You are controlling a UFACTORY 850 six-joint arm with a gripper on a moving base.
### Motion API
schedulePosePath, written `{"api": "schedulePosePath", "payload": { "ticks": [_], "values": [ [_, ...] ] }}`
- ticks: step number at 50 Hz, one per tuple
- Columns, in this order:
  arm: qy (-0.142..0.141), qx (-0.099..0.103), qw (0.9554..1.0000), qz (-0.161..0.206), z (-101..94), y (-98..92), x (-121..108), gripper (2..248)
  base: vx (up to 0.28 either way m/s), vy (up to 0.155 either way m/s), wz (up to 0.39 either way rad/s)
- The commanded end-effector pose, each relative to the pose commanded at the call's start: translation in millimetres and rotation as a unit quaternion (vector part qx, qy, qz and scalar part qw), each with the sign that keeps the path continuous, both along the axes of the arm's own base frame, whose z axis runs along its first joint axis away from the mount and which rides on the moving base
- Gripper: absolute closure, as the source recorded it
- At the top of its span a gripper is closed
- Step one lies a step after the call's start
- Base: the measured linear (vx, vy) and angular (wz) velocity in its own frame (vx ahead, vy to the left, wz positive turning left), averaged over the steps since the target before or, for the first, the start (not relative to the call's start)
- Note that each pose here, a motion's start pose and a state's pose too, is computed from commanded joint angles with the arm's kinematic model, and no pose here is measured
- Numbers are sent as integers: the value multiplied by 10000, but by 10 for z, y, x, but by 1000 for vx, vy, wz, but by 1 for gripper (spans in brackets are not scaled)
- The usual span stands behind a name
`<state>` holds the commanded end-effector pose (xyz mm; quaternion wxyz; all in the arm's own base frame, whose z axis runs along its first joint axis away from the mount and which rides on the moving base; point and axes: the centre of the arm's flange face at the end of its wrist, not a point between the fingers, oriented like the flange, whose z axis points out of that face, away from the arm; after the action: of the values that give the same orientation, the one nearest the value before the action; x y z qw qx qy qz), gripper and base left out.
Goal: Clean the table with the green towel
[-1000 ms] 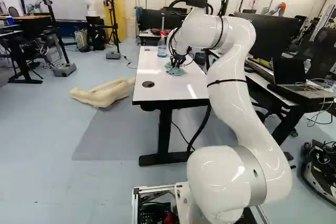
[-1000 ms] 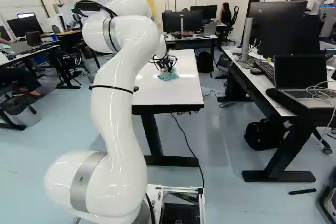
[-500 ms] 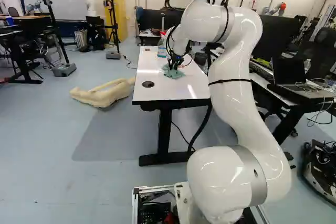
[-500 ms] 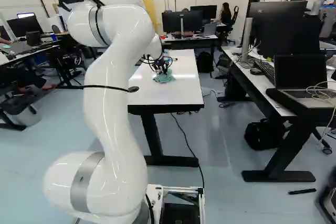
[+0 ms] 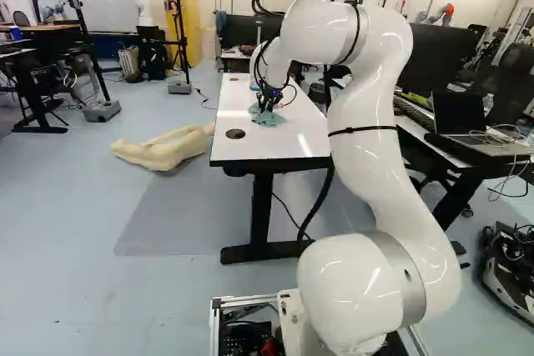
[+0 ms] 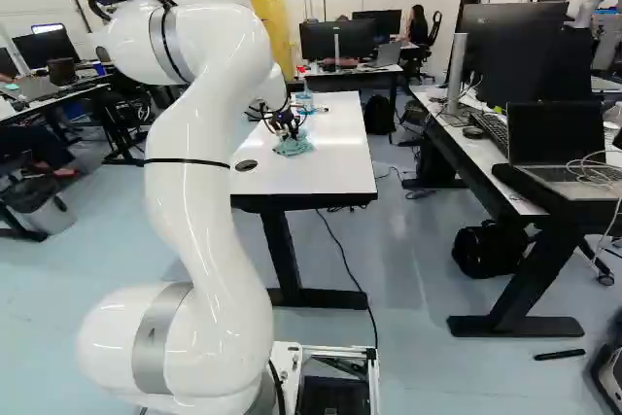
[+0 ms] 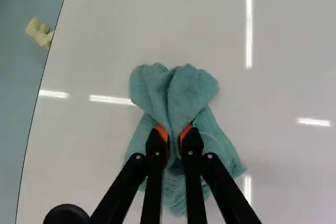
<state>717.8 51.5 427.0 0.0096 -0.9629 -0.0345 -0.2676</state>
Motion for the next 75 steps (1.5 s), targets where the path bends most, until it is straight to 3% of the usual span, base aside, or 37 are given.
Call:
{"api": "schedulePosePath", "payload": {
  "ticks": [15, 26, 39, 75],
  "values": [
    [-62, 5, 9998, 165, -12, 248, 89, 206, 0, 0, 0],
    [-158, 14, 9997, 160, -33, 258, 254, 206, 0, 0, 0],
    [-213, 16, 9998, 31, -45, 74, 361, 206, 0, 0, 0],
    [-201, 6, 9990, -412, -43, -596, 364, 206, 0, 0, 0]
  ]
}}
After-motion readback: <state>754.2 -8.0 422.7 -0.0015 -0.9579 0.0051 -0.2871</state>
